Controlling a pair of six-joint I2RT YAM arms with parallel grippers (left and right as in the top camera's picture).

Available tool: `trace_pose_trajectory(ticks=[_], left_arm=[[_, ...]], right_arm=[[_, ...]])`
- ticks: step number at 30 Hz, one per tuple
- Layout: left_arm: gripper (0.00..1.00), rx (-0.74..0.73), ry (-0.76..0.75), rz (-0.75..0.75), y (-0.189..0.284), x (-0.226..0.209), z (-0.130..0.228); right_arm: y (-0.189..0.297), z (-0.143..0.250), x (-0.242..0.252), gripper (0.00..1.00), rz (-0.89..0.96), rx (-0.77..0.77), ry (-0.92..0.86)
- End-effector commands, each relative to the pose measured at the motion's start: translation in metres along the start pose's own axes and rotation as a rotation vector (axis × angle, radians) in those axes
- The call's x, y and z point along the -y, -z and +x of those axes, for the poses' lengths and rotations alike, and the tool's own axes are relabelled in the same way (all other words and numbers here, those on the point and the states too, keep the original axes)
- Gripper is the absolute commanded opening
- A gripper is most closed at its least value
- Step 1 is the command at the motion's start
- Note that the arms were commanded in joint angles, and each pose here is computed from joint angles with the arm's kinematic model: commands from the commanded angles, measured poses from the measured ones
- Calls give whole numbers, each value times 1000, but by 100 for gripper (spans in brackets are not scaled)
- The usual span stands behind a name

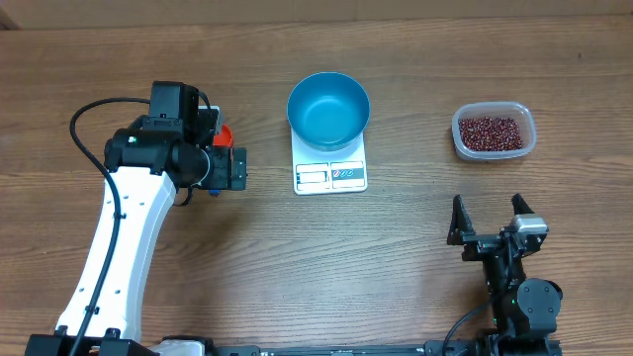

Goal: Scoop item into bowl and weigh 150g on scale

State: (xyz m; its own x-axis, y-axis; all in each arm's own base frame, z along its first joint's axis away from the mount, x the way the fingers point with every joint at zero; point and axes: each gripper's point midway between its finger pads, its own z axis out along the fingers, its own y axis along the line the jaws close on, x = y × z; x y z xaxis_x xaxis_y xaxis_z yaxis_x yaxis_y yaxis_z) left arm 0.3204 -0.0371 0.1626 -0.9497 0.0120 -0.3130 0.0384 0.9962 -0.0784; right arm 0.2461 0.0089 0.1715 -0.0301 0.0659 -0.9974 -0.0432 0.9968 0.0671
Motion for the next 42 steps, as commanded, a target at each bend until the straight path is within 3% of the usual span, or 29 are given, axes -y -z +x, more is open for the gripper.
trace_pose_trajectory(ticks=[1,42], left_arm=[[99,25,-19,11,4,1,-10],[100,51,-21,12,-12,1,-26]], right_arm=[[0,2,0,100,2,3,-2],[0,2,0,100,2,3,-2]])
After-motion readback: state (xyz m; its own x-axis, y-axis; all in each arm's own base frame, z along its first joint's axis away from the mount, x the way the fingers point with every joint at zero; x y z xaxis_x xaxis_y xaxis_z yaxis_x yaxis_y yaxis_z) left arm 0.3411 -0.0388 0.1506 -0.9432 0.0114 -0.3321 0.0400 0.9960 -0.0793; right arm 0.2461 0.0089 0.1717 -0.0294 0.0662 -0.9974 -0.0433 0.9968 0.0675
